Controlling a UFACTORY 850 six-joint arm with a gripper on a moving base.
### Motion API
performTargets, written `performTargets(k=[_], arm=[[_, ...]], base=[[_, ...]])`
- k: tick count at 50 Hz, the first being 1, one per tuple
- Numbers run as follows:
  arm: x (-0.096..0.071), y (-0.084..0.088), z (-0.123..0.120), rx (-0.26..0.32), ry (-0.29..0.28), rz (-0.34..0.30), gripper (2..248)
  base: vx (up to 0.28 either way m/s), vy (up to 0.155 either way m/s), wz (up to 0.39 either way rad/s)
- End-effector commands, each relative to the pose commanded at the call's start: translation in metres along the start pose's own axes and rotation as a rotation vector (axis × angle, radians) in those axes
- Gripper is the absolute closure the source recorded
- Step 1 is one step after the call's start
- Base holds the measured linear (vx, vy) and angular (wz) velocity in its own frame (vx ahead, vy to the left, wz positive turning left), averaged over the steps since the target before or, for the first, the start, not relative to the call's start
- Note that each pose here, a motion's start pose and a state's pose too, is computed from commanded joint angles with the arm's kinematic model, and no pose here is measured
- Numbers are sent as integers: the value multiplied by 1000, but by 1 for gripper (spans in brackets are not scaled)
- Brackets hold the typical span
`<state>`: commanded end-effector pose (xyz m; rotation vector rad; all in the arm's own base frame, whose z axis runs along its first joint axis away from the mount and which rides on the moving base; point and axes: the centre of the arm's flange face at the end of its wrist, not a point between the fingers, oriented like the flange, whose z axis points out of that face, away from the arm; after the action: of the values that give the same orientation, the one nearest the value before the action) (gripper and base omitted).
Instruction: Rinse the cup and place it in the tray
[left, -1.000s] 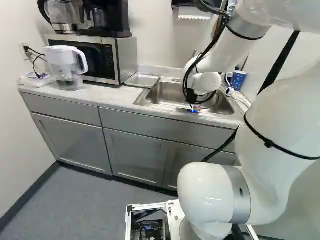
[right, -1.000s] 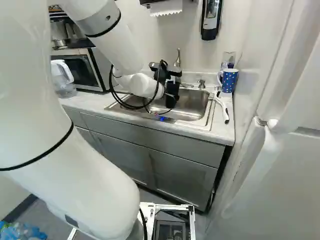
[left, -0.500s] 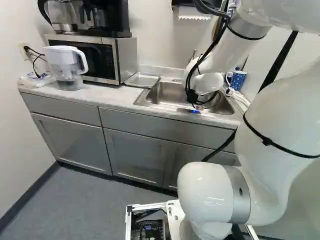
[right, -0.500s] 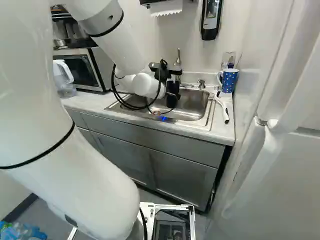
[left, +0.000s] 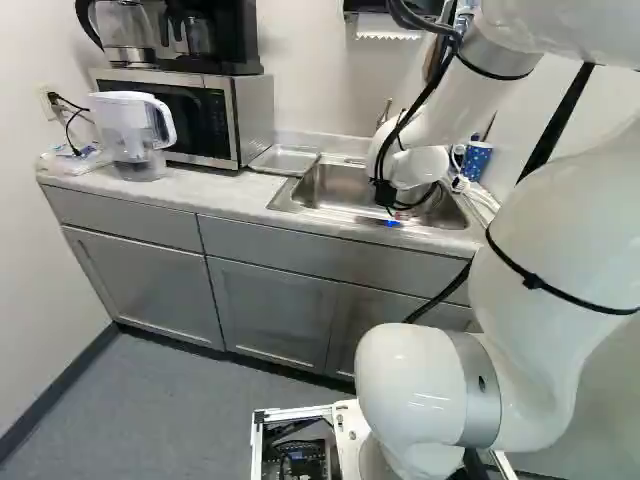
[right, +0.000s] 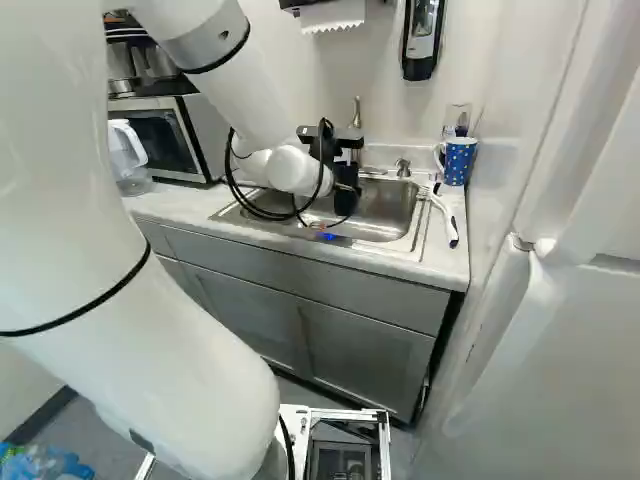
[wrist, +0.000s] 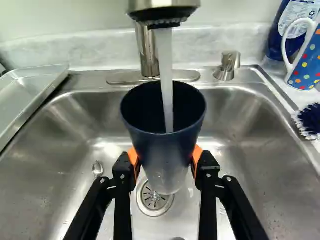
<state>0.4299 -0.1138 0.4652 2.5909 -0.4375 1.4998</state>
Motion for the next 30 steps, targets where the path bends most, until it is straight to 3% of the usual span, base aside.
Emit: performTargets(k=[30], arm=[[1,4,2,-7,0,4,129]], base=[[0,0,0]])
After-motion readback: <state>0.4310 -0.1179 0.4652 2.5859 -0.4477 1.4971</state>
